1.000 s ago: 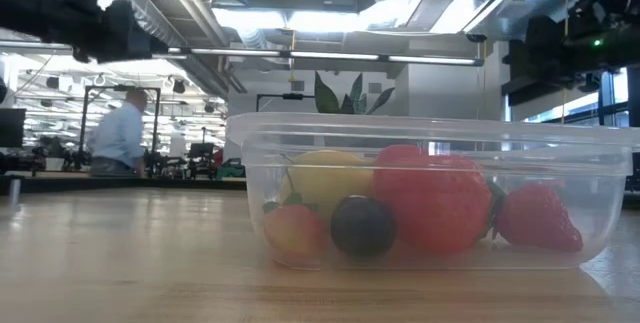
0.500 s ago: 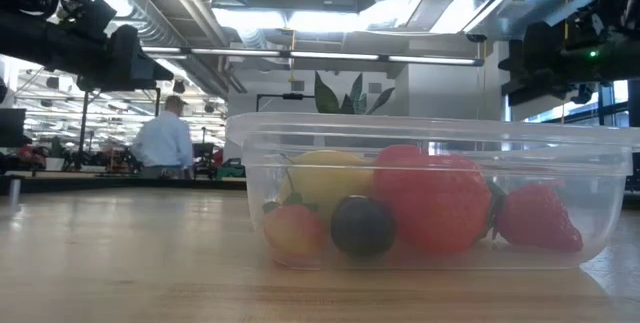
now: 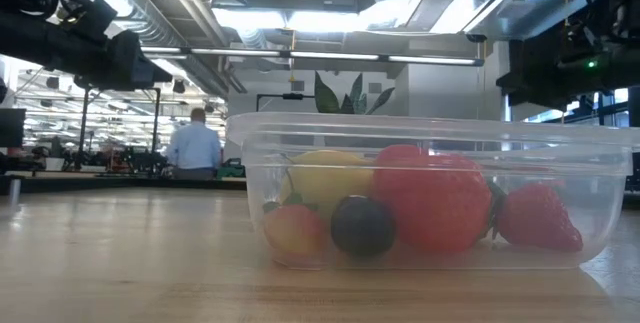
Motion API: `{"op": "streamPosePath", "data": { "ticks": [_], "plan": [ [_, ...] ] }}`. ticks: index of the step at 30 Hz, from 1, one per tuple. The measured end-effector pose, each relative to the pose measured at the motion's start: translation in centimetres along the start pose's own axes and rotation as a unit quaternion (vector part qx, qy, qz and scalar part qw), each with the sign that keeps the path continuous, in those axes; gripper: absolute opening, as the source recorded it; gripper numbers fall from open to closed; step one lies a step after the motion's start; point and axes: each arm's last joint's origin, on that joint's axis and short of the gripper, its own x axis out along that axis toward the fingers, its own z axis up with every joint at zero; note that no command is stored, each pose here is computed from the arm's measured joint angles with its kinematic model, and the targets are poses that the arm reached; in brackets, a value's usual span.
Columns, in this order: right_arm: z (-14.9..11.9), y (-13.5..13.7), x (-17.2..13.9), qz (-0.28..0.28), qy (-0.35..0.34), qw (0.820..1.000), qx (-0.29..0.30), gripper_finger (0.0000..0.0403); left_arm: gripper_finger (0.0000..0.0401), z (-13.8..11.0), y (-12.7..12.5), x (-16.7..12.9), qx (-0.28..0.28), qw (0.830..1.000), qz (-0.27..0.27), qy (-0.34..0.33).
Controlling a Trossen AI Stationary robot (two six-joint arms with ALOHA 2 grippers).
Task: Pick and placing Produce into tupperware
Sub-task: Return to Home Position
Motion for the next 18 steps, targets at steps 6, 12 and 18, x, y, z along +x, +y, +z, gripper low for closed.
{"op": "streamPosePath", "data": {
  "ticks": [6,12,18],
  "plan": [
    [0.0,0.02,0.01,0.001,0.0,1.0,-0.001,0.0312,0.0289,-0.03,-0.02,0.03,0.012,1.0,0.0,0.002],
    [0.0,0.02,0.01,0.001,0.0,1.0,-0.001,0.0312,0.0289,-0.03,-0.02,0.03,0.012,1.0,0.0,0.002],
    [0.0,0.02,0.02,0.001,0.0,1.0,0.001,0.0312,0.0289,-0.05,-0.02,0.03,0.012,1.0,0.0,0.002]
  ]
}}
